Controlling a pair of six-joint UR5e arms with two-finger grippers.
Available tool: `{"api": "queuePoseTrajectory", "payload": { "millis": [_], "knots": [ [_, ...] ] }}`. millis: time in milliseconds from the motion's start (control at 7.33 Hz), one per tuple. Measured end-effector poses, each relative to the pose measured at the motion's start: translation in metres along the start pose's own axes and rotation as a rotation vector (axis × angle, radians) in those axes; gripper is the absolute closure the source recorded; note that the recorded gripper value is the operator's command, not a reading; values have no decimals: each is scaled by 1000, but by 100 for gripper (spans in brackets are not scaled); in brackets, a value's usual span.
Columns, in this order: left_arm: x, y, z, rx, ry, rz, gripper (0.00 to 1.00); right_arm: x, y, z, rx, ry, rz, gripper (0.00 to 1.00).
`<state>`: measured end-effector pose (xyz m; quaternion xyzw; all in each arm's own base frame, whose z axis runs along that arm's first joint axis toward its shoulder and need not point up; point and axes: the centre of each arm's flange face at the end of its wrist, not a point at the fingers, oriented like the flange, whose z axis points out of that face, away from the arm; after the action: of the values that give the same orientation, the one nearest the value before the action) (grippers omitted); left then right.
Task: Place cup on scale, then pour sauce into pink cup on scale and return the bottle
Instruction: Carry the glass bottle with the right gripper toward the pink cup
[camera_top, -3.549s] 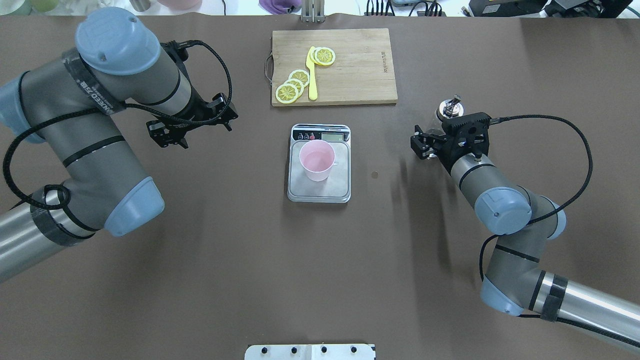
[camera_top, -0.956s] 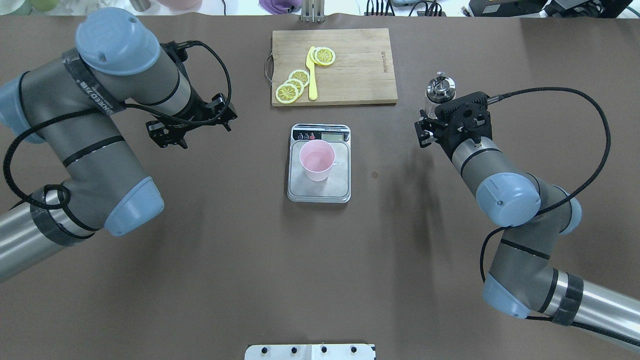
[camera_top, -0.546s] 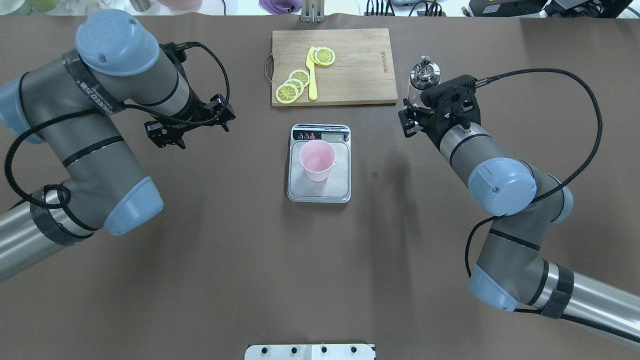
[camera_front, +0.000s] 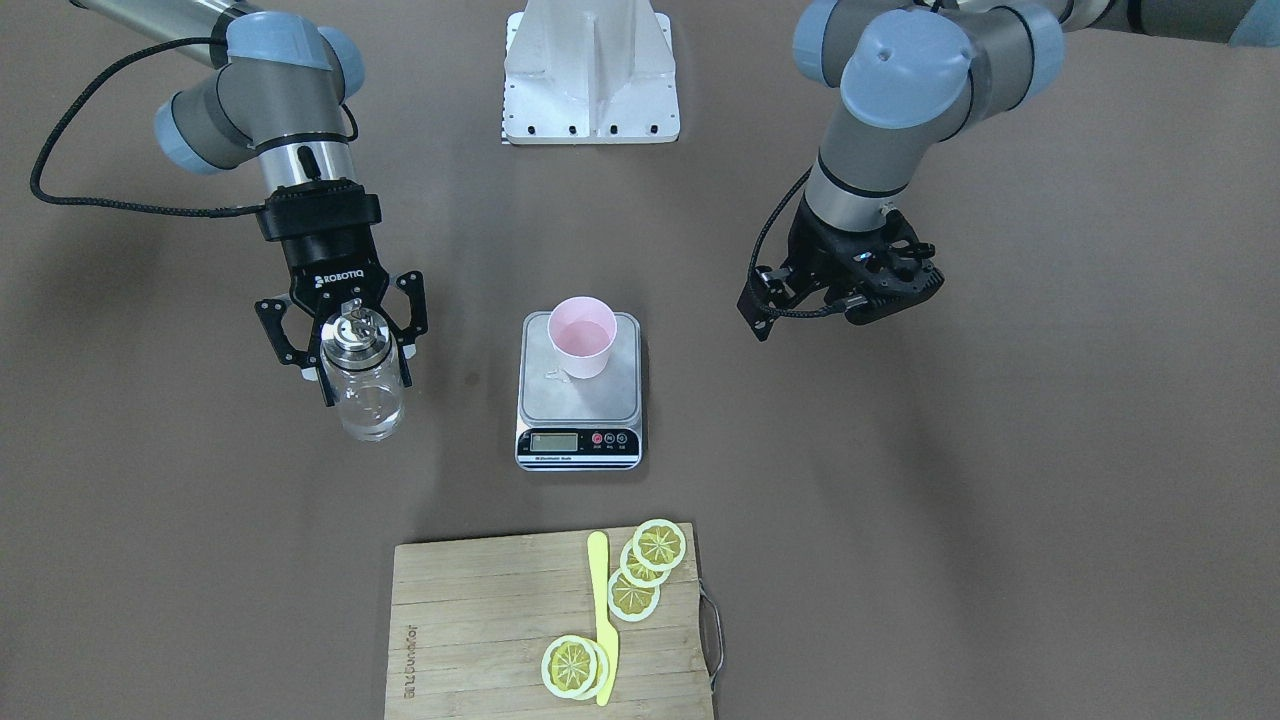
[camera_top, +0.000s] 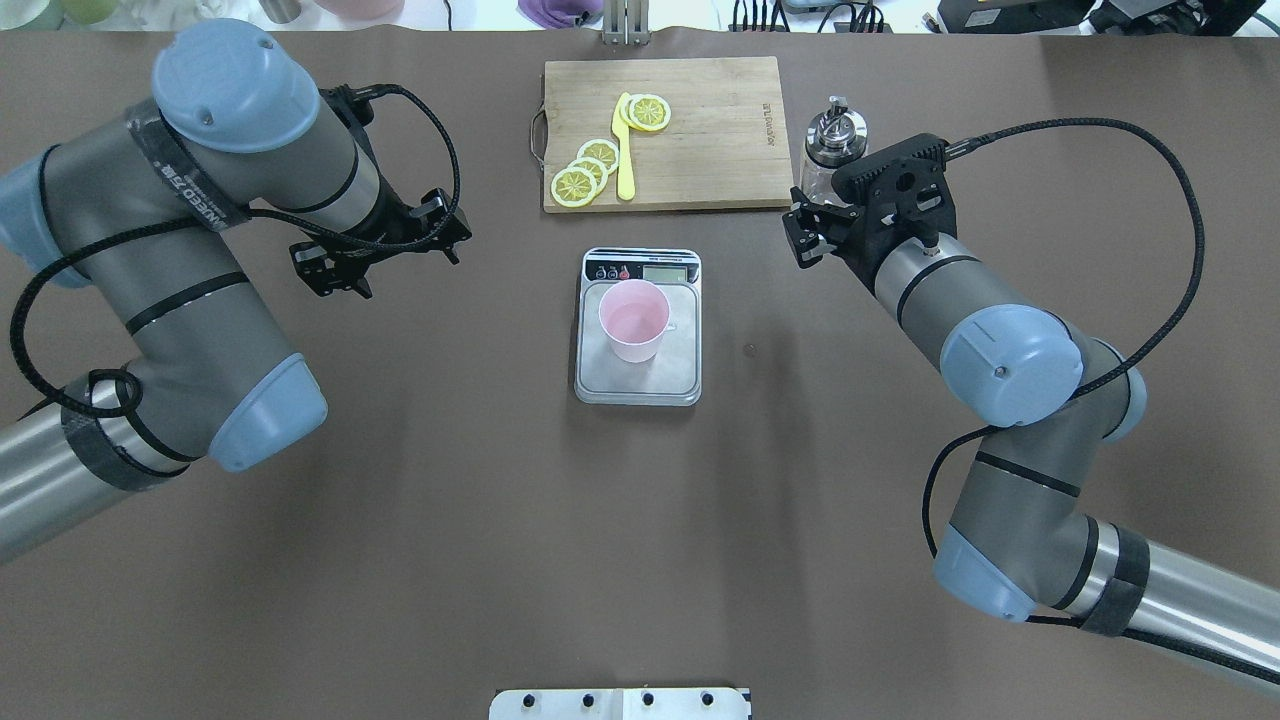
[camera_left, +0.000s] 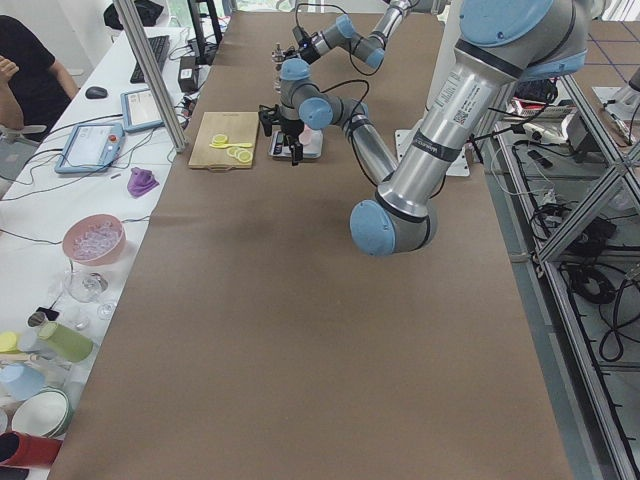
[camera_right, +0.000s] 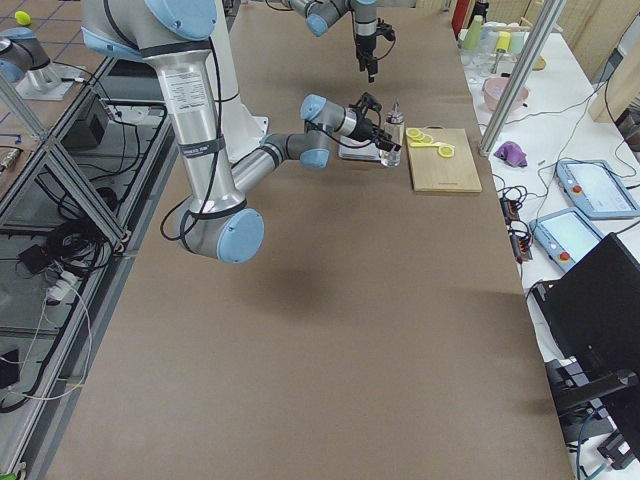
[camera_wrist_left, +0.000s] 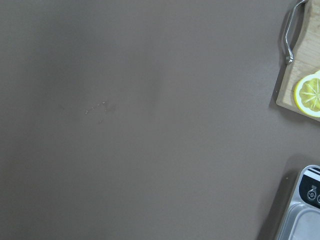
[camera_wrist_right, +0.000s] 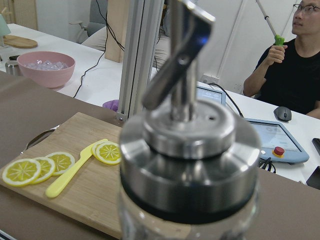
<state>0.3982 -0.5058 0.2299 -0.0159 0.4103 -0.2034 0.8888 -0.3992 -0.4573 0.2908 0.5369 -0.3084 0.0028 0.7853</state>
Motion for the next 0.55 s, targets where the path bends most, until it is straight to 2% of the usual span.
{"api": "queuePoseTrajectory", "payload": {
  "millis": [137,546],
  "knots": [
    [0,0,-1,1,1,0,2,5,-2,-6,3,0,-32,100],
    [-1,-4,-4,3,5,-2,2,19,5,-7,-11,30,-214,100]
  ]
}}
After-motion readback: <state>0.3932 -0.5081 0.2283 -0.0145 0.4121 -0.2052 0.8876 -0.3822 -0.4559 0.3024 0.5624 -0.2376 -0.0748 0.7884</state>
